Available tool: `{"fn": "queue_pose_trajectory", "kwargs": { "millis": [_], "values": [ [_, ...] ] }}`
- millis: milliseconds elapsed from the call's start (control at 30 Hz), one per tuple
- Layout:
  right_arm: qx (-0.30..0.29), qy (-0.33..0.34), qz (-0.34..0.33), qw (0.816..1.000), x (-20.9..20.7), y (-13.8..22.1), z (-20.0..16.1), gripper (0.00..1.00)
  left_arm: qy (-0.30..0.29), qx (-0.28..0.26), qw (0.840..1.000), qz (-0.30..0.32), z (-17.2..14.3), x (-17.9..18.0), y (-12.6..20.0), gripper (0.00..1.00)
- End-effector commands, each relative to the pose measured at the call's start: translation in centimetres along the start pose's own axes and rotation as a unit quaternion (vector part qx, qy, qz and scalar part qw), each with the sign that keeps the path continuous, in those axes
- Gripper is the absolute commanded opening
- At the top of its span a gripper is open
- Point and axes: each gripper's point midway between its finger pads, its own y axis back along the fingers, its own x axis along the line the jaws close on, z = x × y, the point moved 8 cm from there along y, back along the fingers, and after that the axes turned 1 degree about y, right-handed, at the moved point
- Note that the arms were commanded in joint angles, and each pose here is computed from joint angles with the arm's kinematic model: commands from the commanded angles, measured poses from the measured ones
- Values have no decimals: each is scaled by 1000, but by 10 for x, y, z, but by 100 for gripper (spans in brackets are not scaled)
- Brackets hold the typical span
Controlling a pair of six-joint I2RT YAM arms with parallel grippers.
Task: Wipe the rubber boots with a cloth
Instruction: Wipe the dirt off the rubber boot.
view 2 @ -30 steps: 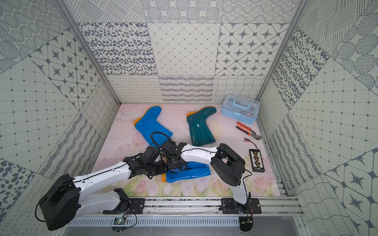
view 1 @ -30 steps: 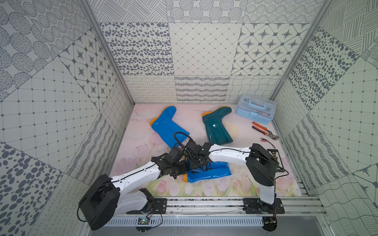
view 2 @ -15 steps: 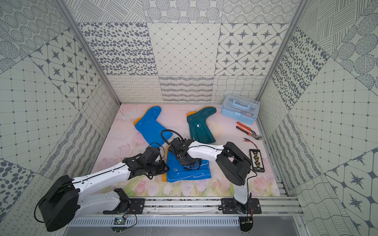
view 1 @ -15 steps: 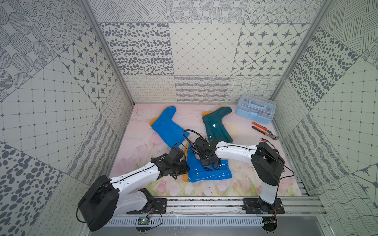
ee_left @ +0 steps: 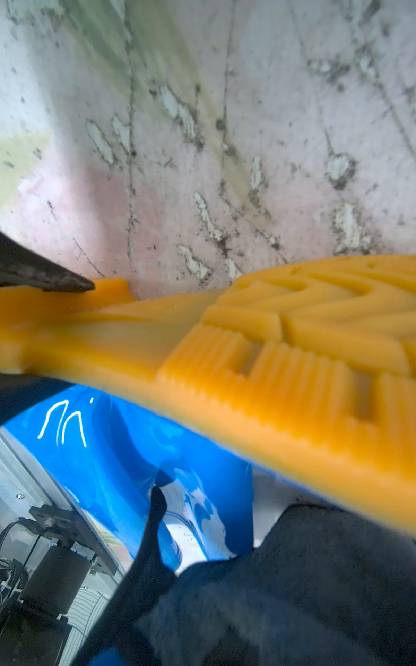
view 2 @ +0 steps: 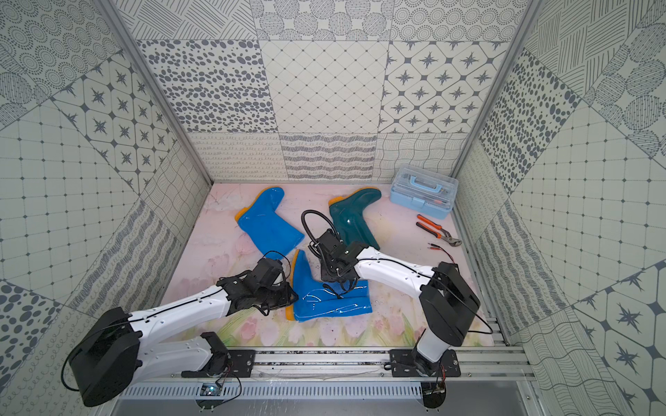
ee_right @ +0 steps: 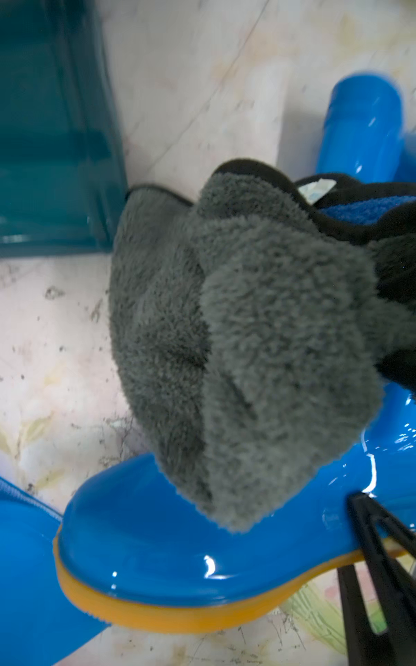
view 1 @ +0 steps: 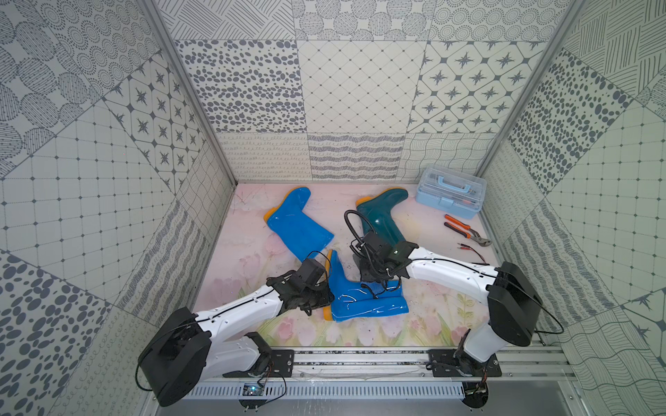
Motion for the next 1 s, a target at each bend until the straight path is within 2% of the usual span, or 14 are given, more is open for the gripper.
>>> {"fn": "queue_pose_trajectory", "kwargs": {
  "millis": [0,133,233,300,400,467,567,633,667,967],
  "values": [
    [40,13,63,997,42,-30,-15,0,29,-2,999,46,-3,14,-4,0],
    [122,13,38,992,42,-79,-57,0,32,-6,999,42,-3,13,-5,0],
    [181,39,-51,981,17,-102,-86,0,32,-3,998,47,-2,14,-6,0],
    [213,79,-148,963,-9,-105,-101,0,33,-3,998,55,-3,15,-5,0],
    [228,130,-270,926,-50,-99,-111,0,35,-6,998,58,-3,17,-4,0],
    [233,148,-318,907,-70,-93,-110,0,36,-5,998,59,-4,17,-3,0],
    [226,148,-353,896,-91,-84,-100,0,42,-9,997,62,-5,21,-2,0],
    [231,131,-353,897,-104,-80,-96,0,48,-8,997,65,-4,25,-3,0],
    [227,119,-343,904,-107,-78,-94,0,50,-7,997,66,-4,27,-4,0],
    [196,74,-321,923,-117,-48,-80,0,44,-24,996,75,2,24,9,0]
  ]
}}
